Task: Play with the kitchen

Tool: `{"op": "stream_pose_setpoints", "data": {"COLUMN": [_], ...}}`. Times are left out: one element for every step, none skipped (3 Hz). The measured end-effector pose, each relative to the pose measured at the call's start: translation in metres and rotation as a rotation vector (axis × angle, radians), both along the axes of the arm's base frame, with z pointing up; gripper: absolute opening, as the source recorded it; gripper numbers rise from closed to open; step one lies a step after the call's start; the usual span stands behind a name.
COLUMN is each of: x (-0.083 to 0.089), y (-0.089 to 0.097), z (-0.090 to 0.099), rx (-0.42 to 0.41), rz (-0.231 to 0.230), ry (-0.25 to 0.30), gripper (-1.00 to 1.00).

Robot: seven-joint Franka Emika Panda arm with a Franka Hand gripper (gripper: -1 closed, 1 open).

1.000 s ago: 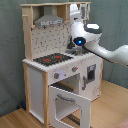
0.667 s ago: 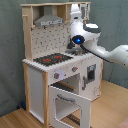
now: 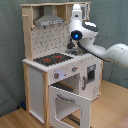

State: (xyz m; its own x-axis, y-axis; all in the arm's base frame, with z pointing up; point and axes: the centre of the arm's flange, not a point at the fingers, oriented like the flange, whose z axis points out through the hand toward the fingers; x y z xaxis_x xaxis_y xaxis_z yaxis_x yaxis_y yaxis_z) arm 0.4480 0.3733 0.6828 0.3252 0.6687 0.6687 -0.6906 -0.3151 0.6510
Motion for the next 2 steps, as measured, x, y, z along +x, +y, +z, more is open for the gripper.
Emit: {"op": "stream_pose_setpoints", "data": {"x": [0.0097,0.0150], "y": [-0.0054,-0.0059], "z": [0.0027,0.0080], "rx": [0.082,0.164], "rz": [0.017,0.027], "ry": [-0.012,-0.023], "gripper": [1.00,1.00]}}
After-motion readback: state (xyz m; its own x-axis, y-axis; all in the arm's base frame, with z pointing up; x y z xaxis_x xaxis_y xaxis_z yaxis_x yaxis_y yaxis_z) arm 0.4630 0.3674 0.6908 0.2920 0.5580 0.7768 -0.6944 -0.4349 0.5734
